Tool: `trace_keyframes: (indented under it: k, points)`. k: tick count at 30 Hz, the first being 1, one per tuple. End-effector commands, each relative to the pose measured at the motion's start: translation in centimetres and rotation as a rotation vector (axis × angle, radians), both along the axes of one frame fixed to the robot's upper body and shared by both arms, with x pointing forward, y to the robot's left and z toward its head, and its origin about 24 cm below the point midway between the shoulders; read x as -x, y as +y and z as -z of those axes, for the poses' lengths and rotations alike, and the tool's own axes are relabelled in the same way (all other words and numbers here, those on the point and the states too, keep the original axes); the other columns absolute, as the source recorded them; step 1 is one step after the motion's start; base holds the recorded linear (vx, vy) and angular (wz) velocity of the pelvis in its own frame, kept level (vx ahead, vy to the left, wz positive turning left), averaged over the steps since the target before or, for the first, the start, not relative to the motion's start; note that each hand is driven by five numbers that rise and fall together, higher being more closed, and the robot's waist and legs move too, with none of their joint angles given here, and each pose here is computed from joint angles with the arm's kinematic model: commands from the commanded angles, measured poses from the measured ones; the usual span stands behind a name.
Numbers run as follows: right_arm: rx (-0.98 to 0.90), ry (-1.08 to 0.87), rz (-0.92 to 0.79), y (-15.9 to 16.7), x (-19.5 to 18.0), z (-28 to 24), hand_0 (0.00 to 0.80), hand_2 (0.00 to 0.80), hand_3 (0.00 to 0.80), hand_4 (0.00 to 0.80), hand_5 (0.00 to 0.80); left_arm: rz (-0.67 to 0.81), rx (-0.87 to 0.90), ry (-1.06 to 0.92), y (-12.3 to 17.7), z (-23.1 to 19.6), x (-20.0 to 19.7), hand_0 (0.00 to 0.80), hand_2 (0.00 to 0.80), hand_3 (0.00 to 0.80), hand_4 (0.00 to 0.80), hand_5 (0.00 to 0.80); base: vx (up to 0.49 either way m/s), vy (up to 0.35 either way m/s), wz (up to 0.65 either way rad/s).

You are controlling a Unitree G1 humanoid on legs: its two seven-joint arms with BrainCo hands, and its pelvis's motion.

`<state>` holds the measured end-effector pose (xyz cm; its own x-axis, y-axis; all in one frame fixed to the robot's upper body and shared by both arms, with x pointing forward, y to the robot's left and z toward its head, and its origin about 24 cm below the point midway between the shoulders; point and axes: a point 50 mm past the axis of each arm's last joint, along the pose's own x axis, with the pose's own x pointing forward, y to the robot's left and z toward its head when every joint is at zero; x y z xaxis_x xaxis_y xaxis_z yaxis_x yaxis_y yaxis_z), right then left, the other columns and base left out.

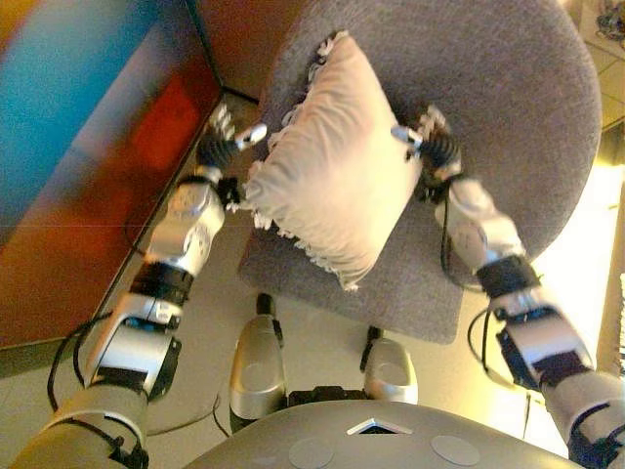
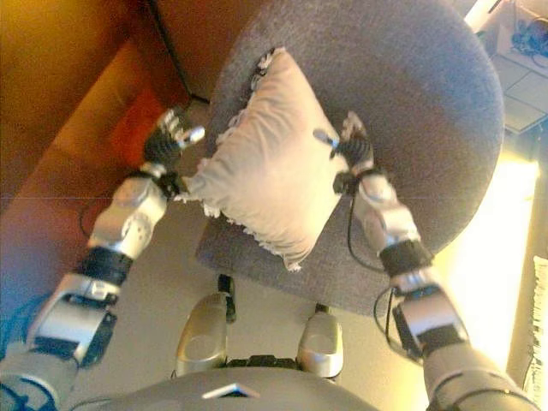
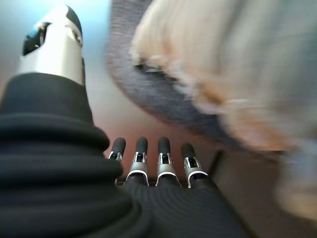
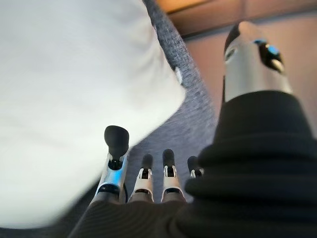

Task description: Pick up the cushion and take it to the sofa

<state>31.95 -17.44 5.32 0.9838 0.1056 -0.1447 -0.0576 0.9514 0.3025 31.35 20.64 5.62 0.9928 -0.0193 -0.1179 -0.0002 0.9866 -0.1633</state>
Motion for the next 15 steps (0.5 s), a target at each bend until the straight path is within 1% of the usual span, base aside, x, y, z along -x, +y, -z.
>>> trace_keyframes:
  k: [1,4,7,9,12,15]
  points:
    - [-0.153,-0.108,-0.016,-1.0,1.9,-0.3,0.000,0.000,0.000,0.000,0.000,0.059,0.070,-0.115,-0.9,-0.5,1.0,0.000,0.000,0.000,0.000,0.000,0.088,-0.049,-0.18]
    - [-0.229,-0.076,-0.034,-0.4,3.9,1.5,0.000,0.000,0.000,0.000,0.000,0.075,0.118,-0.085,-1.3,0.8,2.5,0.000,0.000,0.000,0.000,0.000,0.025,-0.047,-0.18]
    - [-0.208,-0.058,-0.049,-0.4,5.3,2.5,0.000,0.000,0.000,0.000,0.000,0.096,0.122,-0.073,-1.5,1.3,3.4,0.000,0.000,0.000,0.000,0.000,-0.045,-0.064,-0.11]
    - [-0.149,-0.027,-0.063,-0.2,6.2,3.4,0.000,0.000,0.000,0.000,0.000,0.098,0.130,-0.061,-1.4,1.6,4.0,0.000,0.000,0.000,0.000,0.000,-0.068,-0.047,-0.03]
    - [-0.111,0.015,-0.099,0.3,7.6,4.9,0.000,0.000,0.000,0.000,0.000,0.122,0.139,-0.040,-1.4,2.5,5.3,0.000,0.000,0.000,0.000,0.000,-0.042,-0.035,-0.03]
    - [-0.170,0.068,-0.070,0.3,9.1,6.3,0.000,0.000,0.000,0.000,0.000,0.114,0.164,0.007,-1.3,3.9,7.1,0.000,0.000,0.000,0.000,0.000,0.009,-0.025,-0.12]
